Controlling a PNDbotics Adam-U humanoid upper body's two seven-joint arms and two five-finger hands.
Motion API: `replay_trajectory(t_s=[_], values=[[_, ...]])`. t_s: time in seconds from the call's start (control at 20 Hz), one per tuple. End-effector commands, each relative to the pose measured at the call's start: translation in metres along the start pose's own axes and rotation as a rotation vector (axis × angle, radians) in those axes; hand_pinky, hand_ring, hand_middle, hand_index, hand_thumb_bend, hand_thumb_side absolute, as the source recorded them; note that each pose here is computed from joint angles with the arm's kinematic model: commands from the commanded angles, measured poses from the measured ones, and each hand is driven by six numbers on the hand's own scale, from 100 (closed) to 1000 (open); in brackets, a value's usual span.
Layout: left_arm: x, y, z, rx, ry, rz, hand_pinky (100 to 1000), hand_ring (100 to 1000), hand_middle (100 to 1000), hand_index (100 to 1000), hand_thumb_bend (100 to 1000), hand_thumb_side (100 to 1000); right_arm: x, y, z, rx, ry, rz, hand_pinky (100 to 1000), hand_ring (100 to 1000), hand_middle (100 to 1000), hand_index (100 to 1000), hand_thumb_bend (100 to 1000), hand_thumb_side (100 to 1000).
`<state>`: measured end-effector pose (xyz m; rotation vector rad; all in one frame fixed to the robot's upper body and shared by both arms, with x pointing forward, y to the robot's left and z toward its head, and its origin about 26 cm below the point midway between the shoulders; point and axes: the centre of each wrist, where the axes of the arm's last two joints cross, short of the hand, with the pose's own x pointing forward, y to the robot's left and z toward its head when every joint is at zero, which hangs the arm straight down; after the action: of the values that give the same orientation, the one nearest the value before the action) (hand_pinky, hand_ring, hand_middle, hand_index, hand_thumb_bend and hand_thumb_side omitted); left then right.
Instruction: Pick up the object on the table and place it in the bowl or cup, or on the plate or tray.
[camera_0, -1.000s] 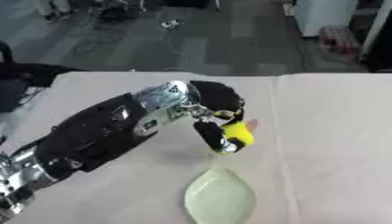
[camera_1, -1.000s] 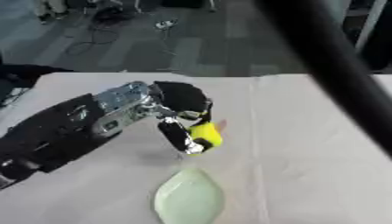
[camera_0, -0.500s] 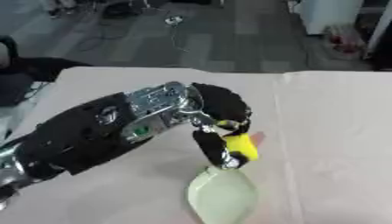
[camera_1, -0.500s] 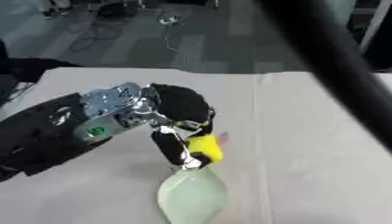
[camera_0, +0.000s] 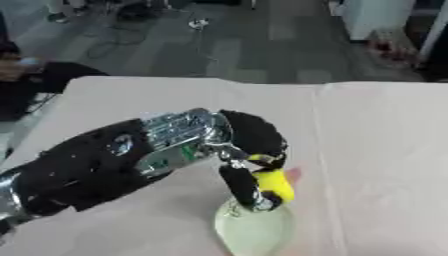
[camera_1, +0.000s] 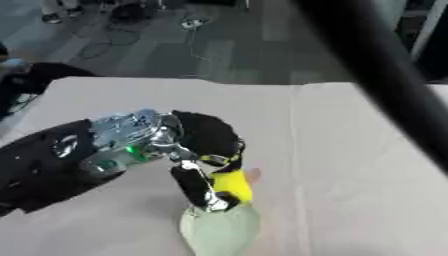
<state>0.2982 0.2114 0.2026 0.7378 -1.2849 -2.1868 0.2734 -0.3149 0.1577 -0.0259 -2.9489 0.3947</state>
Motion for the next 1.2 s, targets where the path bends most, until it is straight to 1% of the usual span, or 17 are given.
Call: replay_trajectory(t_s=[0.05, 0.3, 0.5, 0.95, 1.2], values=[[0.002, 0.005, 0.004, 0.042, 0.027, -0.022, 100, 100, 100, 369, 100, 739, 0.002, -0.003, -0.005, 0.01, -0.017, 0.01, 191, 381, 420, 325, 100, 852], [0.002, -0.001, 0.003, 0.089, 0.067, -0.004, 100, 100, 100, 371, 100, 741, 0.002, -0.002, -0.004, 0.006, -0.015, 0.011, 190, 380, 420, 326, 100, 853], [0.004, -0.005, 0.001, 0.103, 0.076, 0.004, 100, 100, 100, 375, 100, 741, 0.003, -0.003, -0.004, 0.004, -0.014, 0.014, 191, 380, 420, 327, 100, 854], [0.008, -0.01, -0.001, 0.091, 0.058, 0.029, 100, 100, 100, 377, 100, 741, 0.003, -0.002, -0.004, 0.003, -0.013, 0.016, 190, 379, 420, 328, 100, 853], [0.008, -0.019, -0.002, 0.051, 0.045, 0.04, 100, 100, 100, 378, 100, 742, 0.002, -0.002, -0.004, 0.002, -0.016, 0.015, 190, 379, 420, 328, 100, 853]])
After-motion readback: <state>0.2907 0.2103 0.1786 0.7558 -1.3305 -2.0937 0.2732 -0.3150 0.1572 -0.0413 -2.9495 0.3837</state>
